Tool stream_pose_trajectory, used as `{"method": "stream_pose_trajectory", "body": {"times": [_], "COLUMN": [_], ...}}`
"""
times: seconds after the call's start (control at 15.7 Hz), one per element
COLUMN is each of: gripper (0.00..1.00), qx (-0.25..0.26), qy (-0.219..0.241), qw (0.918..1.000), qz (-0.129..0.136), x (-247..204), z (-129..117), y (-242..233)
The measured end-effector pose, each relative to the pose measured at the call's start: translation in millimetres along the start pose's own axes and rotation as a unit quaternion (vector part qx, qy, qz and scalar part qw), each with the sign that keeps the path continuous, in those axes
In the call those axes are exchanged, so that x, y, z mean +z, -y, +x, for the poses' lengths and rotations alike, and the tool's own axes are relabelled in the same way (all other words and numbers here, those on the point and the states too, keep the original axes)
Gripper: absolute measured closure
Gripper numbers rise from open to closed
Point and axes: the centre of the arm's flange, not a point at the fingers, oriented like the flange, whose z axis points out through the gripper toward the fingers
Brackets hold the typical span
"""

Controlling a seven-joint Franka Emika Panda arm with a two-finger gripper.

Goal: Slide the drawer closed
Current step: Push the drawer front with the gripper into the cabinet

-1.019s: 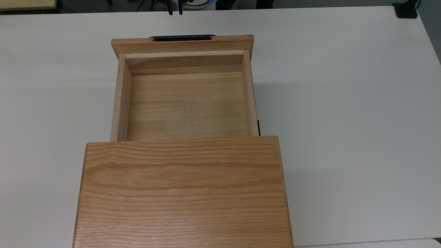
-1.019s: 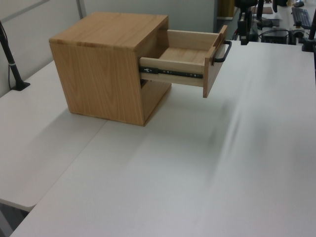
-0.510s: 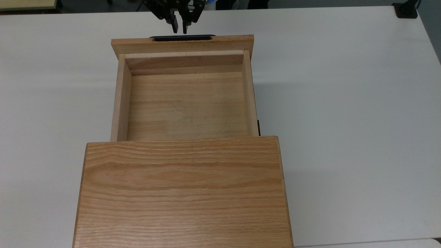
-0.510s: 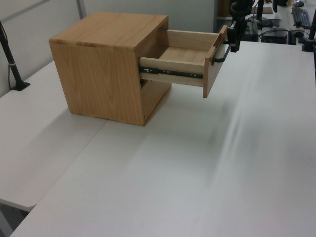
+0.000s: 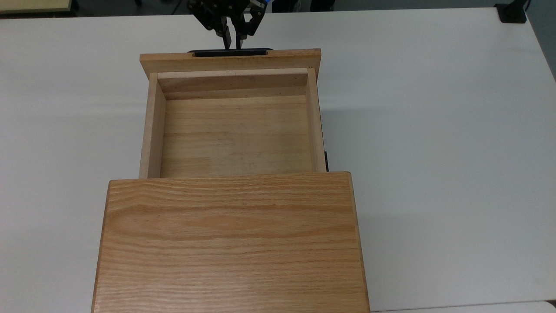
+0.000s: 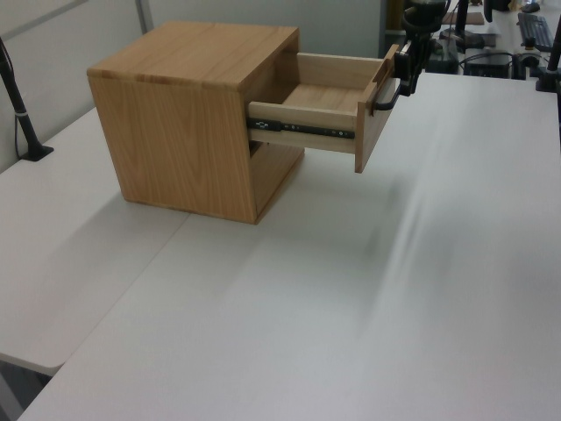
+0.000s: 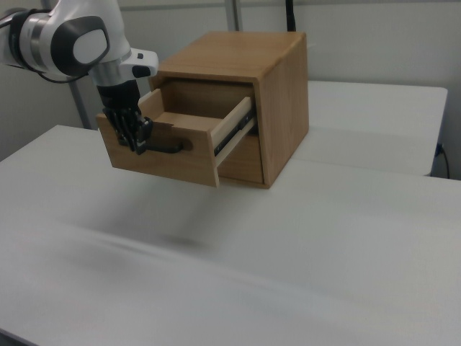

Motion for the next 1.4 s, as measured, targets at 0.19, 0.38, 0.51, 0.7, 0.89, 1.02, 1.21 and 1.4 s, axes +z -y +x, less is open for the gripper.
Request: {"method": "stream_pose_trajectory", "body": {"times": [0.19, 0.38, 0.51, 0.7, 0.89, 1.02, 1.21, 1.4], "gripper": [0.78, 0.78, 0.78, 0.78, 0.81, 0.81, 0.81, 0.81], "qx": [0.006, 0.025, 0.03, 0.03, 0.033, 0.052, 0.071, 0.085], "qy": [-0.014, -0.042, -0.057, -0.067, -0.067, -0.078, -0.097, -0.106], "qw": [0.9999, 0.9988, 0.9979, 0.9973, 0.9972, 0.9955, 0.9927, 0.9908], "qz": [0.003, 0.007, 0.01, 0.009, 0.006, 0.008, 0.001, -0.003], "x": [-0.4, 2.2, 7.0, 12.9, 20.2, 22.6, 27.6, 36.1], "z": [3.3, 13.0, 20.3, 27.1, 31.7, 39.5, 57.7, 81.0], "y": [0.9, 2.3, 3.3, 4.0, 4.3, 5.6, 8.1, 12.5]}}
